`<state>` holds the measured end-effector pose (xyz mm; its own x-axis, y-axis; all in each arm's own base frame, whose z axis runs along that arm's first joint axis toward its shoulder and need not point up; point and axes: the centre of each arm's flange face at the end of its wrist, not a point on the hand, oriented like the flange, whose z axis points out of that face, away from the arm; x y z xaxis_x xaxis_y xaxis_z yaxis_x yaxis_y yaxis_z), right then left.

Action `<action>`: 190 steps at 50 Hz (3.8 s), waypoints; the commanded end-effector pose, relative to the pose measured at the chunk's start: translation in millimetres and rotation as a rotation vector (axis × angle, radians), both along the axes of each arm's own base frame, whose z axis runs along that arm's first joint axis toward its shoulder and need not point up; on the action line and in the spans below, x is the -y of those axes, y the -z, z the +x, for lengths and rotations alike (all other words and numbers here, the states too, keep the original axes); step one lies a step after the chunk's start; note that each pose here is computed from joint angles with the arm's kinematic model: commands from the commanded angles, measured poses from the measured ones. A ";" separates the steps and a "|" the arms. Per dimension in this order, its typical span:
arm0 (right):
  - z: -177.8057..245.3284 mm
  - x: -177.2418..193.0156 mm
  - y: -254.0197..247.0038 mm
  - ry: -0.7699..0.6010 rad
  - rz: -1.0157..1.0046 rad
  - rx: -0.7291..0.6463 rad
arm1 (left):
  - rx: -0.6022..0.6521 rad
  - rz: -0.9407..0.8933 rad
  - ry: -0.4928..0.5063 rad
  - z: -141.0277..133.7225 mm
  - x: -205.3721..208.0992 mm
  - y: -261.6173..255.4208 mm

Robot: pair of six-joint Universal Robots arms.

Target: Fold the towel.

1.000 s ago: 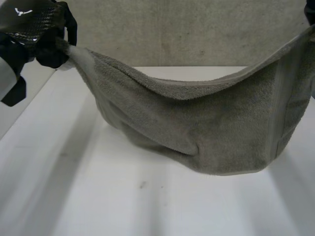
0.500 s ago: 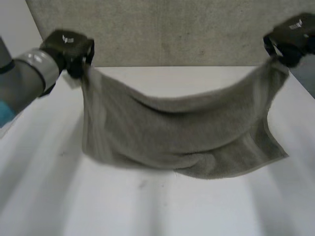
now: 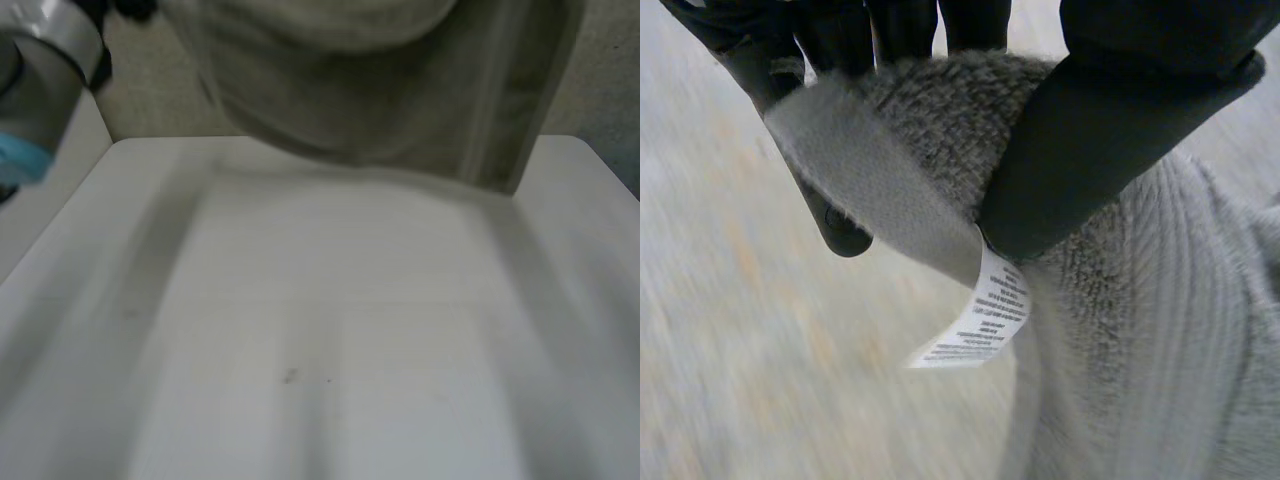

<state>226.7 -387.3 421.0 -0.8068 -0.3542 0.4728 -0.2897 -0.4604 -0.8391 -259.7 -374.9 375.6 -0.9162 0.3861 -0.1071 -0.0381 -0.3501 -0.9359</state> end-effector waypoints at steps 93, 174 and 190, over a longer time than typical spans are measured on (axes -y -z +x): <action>-64.9 -67.4 181.1 0.039 0.580 -0.574 | 0.625 0.371 0.040 36.7 -113.1 176.9; 47.1 -108.5 211.4 -0.237 0.755 0.104 | 0.488 -0.015 -0.081 32.4 -170.7 90.7; 145.8 -130.4 232.3 -0.357 0.647 0.180 | 0.460 -0.076 -0.066 29.8 -186.6 65.6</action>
<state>343.9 -258.1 209.5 -0.6463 -0.7617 -0.0470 -0.0498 0.1036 -0.9934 -230.3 -189.4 301.3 -0.7826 0.3181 -0.5352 0.4094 -0.3847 -0.8273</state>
